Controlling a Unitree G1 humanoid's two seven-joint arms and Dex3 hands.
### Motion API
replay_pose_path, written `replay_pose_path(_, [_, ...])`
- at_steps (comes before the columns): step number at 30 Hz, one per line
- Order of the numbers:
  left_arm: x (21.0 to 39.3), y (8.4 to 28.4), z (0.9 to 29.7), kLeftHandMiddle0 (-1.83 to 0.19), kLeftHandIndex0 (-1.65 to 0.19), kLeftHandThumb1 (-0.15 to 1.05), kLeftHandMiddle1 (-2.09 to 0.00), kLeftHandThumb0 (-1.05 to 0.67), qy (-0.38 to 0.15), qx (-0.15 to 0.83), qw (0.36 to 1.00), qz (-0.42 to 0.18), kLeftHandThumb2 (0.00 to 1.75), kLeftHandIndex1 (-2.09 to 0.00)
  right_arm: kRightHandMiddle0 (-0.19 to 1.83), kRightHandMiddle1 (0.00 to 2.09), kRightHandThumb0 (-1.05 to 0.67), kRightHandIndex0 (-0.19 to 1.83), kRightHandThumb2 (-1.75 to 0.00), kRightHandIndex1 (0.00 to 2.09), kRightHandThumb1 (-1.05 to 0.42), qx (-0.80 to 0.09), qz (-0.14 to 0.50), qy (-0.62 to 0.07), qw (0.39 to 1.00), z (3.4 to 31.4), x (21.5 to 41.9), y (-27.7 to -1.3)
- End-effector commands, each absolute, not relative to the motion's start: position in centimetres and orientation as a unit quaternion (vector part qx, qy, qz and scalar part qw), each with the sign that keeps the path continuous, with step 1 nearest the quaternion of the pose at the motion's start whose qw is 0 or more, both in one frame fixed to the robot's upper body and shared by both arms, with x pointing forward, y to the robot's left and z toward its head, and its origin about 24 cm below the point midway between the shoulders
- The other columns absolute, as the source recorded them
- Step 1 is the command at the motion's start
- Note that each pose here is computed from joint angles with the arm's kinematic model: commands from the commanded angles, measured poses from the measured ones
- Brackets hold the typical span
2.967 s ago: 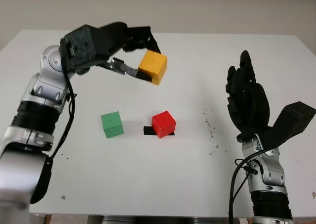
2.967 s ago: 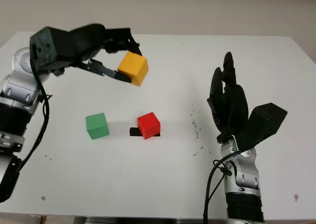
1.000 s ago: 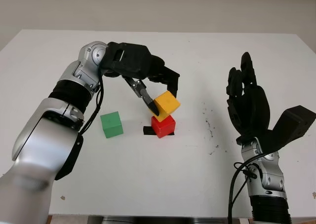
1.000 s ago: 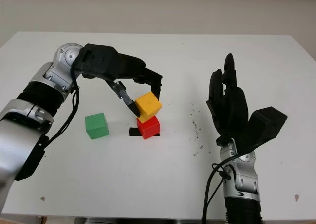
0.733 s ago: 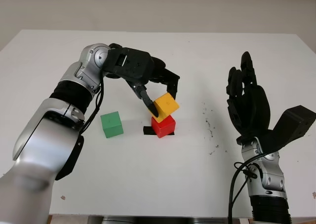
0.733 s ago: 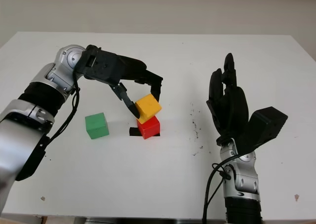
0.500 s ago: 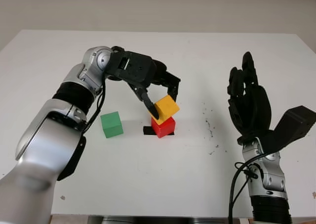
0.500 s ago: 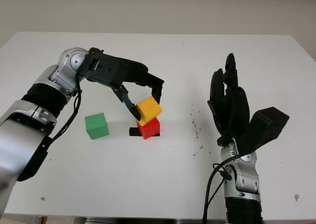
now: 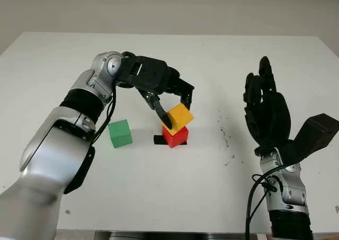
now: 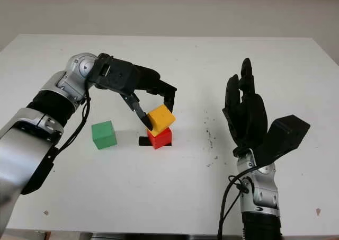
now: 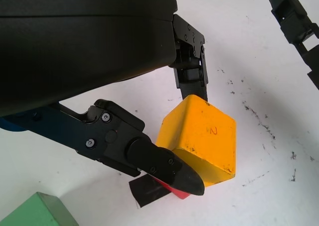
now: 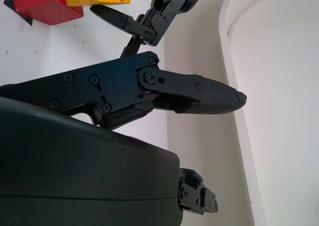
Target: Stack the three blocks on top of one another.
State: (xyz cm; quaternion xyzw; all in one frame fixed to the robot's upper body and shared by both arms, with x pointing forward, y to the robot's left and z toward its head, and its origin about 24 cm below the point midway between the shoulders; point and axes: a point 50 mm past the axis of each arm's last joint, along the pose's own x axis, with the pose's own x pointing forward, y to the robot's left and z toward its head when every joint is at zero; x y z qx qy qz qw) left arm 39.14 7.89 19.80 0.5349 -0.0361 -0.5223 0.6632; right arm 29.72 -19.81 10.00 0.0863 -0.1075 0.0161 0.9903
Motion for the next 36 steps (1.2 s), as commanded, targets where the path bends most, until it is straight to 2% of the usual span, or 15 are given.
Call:
replay_pose_path(1, [39.12, 7.9, 19.44, -0.14, -0.41, 0.96, -0.06, -0.52, -0.031, 0.527, 0.666, -0.527, 0.05, -1.56, -0.18, 0.06, -0.67, -0.19, -0.53, 0.0, -1.05, 0.085, 0.015, -0.116, 0.99, 10.38, 29.46, -19.96])
replay_pose_path(22, [39.17, 8.05, 18.96, -0.13, -0.37, 0.97, -0.05, -0.47, -0.025, 0.546, 0.655, -0.522, 0.06, -1.48, -0.17, 0.05, -0.67, -0.19, -0.54, 0.0, -1.05, 0.086, 0.016, -0.115, 0.99, 10.47, 29.45, -19.95])
replay_pose_path(28, [39.1, 8.06, 18.93, -0.17, -0.32, 0.97, -0.07, -0.46, -0.029, 0.551, 0.647, -0.526, 0.05, -1.34, -0.17, 0.05, -0.68, -0.19, -0.53, 0.0, -1.05, 0.086, 0.017, -0.116, 0.989, 10.52, 29.43, -19.91])
replay_pose_path(36, [39.17, 8.14, 19.0, -0.06, -0.28, 0.97, -0.03, -0.48, -0.022, 0.564, 0.641, -0.521, 0.05, -1.2, -0.17, 0.05, -0.68, -0.19, -0.53, 0.0, -1.05, 0.087, 0.017, -0.117, 0.989, 10.5, 29.43, -19.96])
